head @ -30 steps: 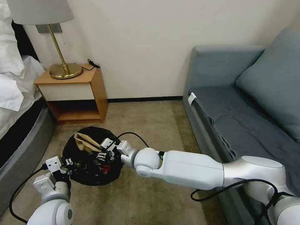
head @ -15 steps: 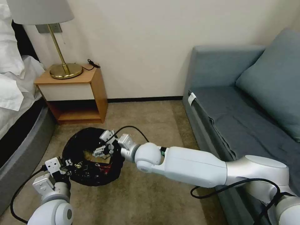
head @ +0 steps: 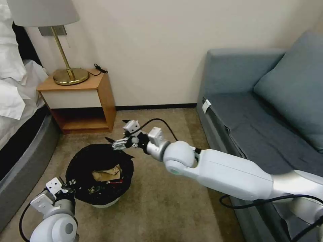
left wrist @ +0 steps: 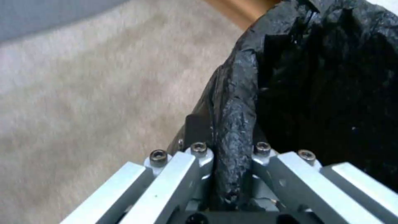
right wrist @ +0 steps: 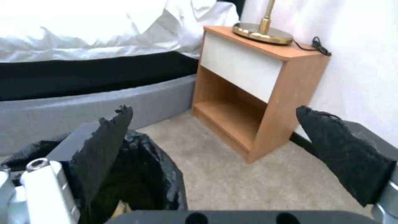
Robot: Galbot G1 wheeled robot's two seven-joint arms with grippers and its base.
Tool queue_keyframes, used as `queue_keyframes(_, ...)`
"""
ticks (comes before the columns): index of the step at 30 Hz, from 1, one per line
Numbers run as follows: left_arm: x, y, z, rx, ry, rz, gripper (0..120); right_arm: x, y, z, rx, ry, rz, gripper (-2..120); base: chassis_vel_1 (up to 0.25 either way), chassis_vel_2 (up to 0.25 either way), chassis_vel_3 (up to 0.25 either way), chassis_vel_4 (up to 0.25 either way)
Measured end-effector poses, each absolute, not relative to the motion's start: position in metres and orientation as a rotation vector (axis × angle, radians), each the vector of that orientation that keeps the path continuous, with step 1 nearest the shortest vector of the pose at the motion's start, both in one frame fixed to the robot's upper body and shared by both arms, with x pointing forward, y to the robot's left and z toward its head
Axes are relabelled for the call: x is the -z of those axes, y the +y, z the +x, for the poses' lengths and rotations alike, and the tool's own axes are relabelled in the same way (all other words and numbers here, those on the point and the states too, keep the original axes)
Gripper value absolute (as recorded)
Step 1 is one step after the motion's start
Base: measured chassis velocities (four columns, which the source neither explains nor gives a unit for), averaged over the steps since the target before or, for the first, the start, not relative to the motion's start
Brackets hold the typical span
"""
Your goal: Pick up the trash bin, then pick up the garbage on the floor and place it into the trash bin.
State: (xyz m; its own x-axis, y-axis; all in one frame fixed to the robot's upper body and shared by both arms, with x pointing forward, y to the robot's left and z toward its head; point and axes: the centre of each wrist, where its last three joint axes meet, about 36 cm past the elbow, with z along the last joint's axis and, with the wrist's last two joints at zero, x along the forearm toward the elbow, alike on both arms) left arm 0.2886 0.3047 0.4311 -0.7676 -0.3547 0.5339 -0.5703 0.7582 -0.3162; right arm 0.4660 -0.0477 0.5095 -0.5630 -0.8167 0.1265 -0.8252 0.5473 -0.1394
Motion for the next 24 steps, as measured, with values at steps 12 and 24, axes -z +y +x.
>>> queue_keyframes(12, -0.405, 0.317, 0.296, -0.765, -2.37, 0.729, 4, -0.503, -0.064, 0.463, -0.28, -2.734, 1.398, 100, 0.0, 0.0, 0.0, 0.0)
queue_keyframes(24, -0.39, 0.317, 0.298, -0.76, -2.341, 0.752, 4, -0.493, -0.07, 0.459, -0.277, -2.73, 1.373, 100, 0.0, 0.0, 0.0, 0.0)
